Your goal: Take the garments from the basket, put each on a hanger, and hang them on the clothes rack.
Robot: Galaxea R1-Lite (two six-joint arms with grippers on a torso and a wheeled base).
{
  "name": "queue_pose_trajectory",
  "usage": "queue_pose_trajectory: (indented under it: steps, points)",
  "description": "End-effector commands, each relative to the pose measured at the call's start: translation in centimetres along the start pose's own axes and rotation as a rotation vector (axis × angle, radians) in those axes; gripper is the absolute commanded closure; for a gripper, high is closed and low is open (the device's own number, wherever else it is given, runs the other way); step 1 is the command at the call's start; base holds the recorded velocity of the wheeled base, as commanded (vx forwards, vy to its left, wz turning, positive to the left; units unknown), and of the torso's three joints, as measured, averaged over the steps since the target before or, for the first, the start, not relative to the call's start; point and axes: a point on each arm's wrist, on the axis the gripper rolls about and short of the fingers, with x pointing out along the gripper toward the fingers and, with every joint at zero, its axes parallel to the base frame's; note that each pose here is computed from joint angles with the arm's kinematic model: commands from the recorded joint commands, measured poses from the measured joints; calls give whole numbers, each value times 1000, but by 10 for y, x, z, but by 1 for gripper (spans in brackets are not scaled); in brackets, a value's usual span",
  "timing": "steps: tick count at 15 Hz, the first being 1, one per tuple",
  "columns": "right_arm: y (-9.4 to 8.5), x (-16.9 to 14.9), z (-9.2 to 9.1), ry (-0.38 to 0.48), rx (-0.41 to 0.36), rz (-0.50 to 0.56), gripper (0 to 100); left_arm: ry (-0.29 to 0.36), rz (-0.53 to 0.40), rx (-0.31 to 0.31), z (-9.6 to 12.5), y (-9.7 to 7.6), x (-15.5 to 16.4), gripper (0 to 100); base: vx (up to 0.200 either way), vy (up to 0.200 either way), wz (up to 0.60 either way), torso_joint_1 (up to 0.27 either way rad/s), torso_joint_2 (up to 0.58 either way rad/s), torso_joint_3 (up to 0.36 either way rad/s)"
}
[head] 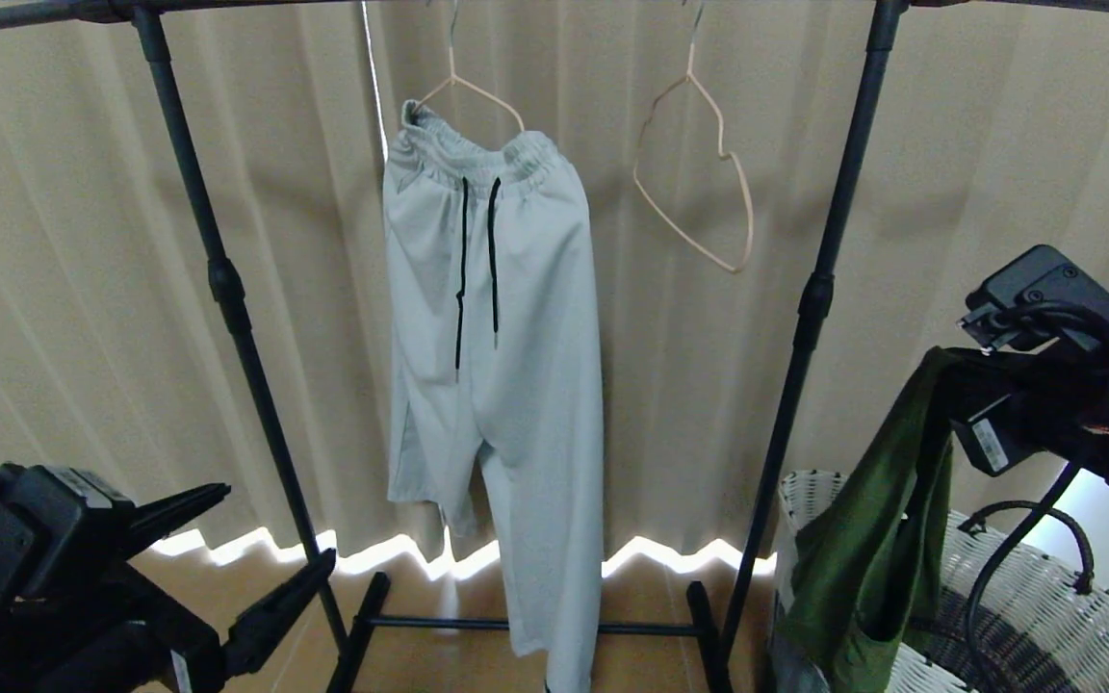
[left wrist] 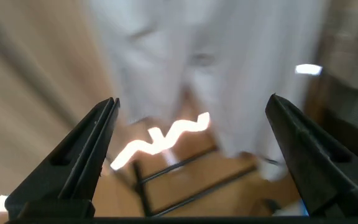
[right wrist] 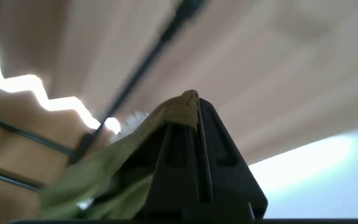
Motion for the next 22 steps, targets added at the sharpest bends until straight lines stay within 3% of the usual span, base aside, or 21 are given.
queue_pose_trajectory:
  steps: [1, 4, 7, 9, 12, 17, 22]
  points:
    - [10, -1, 17, -66, -9, 56, 100, -58, -119, 52, 11, -16, 1, 0, 0, 0, 0, 0, 0, 0]
    - [28, -6, 39, -151, -24, 141, 100, -70, -158, 57, 32, -25, 31, 0, 0, 0, 0, 0, 0, 0]
    - [39, -13, 52, -212, -23, 199, 100, -50, -195, 10, 43, -36, 66, 0, 0, 0, 0, 0, 0, 0]
    - [45, -21, 58, -250, 15, 235, 100, -54, -357, -109, 57, -74, 83, 0, 0, 0, 0, 0, 0, 0]
    - [51, -30, 64, -280, 85, 289, 100, -27, -433, -223, 67, -110, 114, 0, 0, 0, 0, 0, 0, 0]
    - [58, -30, 73, -336, 90, 386, 100, 60, -440, -223, 47, -129, 144, 0, 0, 0, 0, 0, 0, 0]
    - [69, -31, 80, -379, 106, 420, 100, 91, -518, -279, 45, -150, 131, 0, 0, 0, 0, 0, 0, 0]
